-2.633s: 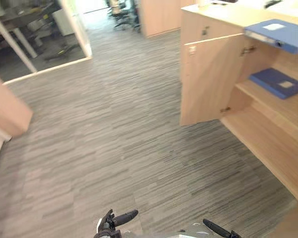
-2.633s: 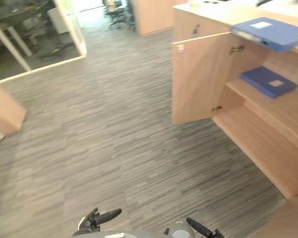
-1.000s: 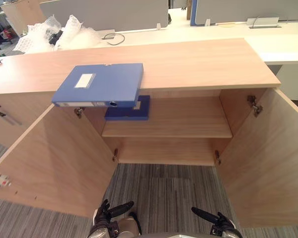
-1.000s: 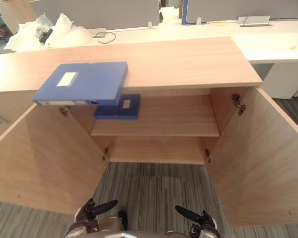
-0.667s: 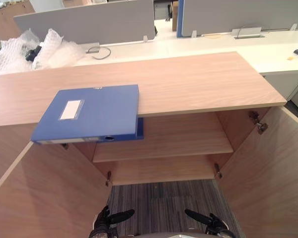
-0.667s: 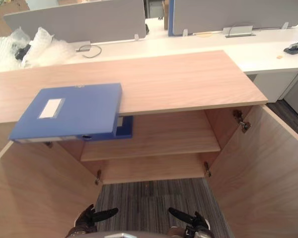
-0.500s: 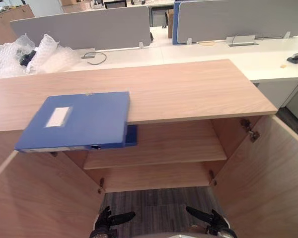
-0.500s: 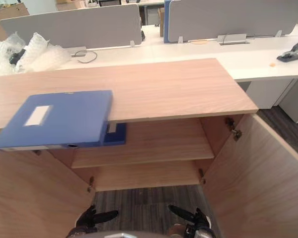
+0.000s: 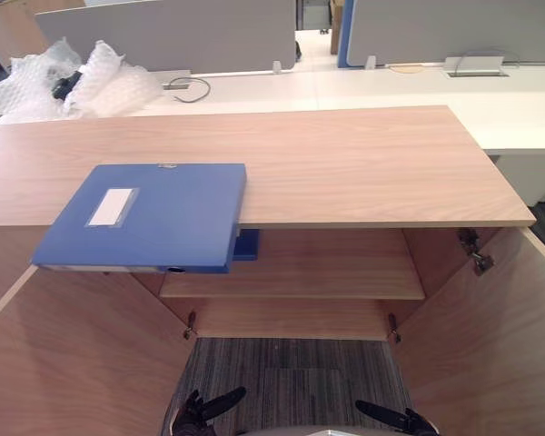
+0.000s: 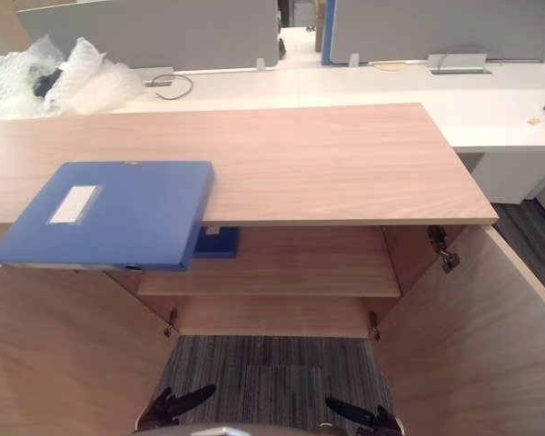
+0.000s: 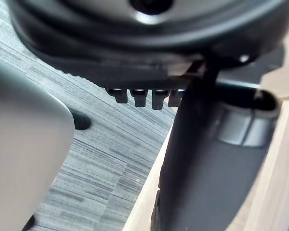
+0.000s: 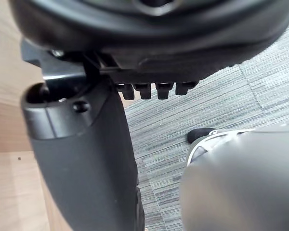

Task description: Walk over to the cabinet, pick up the folder, carry it to the office cabinet, place the folder inside the office cabinet, then close the office cabinet door

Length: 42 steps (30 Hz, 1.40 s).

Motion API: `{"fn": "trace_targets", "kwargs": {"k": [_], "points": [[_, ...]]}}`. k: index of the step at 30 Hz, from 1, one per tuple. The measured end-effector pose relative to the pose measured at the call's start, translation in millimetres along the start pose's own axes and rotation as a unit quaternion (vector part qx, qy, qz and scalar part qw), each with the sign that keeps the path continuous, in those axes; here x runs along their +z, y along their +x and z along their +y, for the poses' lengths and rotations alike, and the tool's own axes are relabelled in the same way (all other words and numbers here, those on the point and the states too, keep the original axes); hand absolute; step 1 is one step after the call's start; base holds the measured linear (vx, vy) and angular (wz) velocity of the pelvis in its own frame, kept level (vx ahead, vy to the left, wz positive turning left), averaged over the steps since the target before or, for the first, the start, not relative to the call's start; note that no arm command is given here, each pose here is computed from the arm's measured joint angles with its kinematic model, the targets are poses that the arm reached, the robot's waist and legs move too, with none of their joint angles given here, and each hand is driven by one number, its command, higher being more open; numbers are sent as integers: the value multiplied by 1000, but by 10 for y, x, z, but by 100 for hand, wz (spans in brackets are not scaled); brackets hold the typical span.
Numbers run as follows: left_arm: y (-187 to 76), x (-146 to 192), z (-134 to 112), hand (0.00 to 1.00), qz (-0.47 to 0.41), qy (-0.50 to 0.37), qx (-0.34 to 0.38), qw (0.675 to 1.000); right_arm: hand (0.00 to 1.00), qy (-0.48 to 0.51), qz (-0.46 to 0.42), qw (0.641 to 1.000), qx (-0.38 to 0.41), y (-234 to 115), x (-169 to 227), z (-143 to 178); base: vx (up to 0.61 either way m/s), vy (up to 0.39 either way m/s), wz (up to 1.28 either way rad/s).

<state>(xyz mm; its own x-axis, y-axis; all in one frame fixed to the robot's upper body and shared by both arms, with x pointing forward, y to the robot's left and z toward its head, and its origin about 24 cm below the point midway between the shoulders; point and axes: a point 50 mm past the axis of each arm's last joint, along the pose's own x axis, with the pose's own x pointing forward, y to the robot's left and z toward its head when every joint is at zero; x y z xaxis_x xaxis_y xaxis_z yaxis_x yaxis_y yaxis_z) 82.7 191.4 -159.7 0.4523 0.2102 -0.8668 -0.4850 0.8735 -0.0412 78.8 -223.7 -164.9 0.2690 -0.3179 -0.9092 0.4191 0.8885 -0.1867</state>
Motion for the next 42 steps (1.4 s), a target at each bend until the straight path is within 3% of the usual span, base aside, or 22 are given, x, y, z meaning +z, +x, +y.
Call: {"fn": "trace_targets", "kwargs": {"k": [10, 14, 23, 29, 35, 40, 42], "points": [[-222, 3, 23, 100, -44, -181, -40, 982, 100, -50, -22, 998, 25, -16, 67, 108, -73, 19, 31], [-375, 211, -44, 100, -107, -230, -56, 966, 100, -67, -32, 997, 36, -41, 56, 166, -6, -11, 39], [-869, 1070, -318, 100, -330, -138, -81, 930, 100, -69, -20, 997, 30, -81, -82, 186, 50, -28, 46], [-1226, 1375, -185, 100, -450, -67, 48, 889, 100, -64, -12, 998, 15, -102, -164, 218, 51, -25, 25], [-1573, 1574, -24, 100, -547, 2, 243, 801, 100, -64, -1, 998, -6, -106, -218, 232, -3, -1, 20], [-1750, 1736, -227, 100, -618, 61, 268, 736, 100, -84, 20, 996, -15, -78, -263, 186, -43, 3, 13], [-1783, 1783, -313, 100, -646, 130, 259, 706, 100, -109, 17, 994, -13, -67, -243, 189, -25, -11, -13]]}}
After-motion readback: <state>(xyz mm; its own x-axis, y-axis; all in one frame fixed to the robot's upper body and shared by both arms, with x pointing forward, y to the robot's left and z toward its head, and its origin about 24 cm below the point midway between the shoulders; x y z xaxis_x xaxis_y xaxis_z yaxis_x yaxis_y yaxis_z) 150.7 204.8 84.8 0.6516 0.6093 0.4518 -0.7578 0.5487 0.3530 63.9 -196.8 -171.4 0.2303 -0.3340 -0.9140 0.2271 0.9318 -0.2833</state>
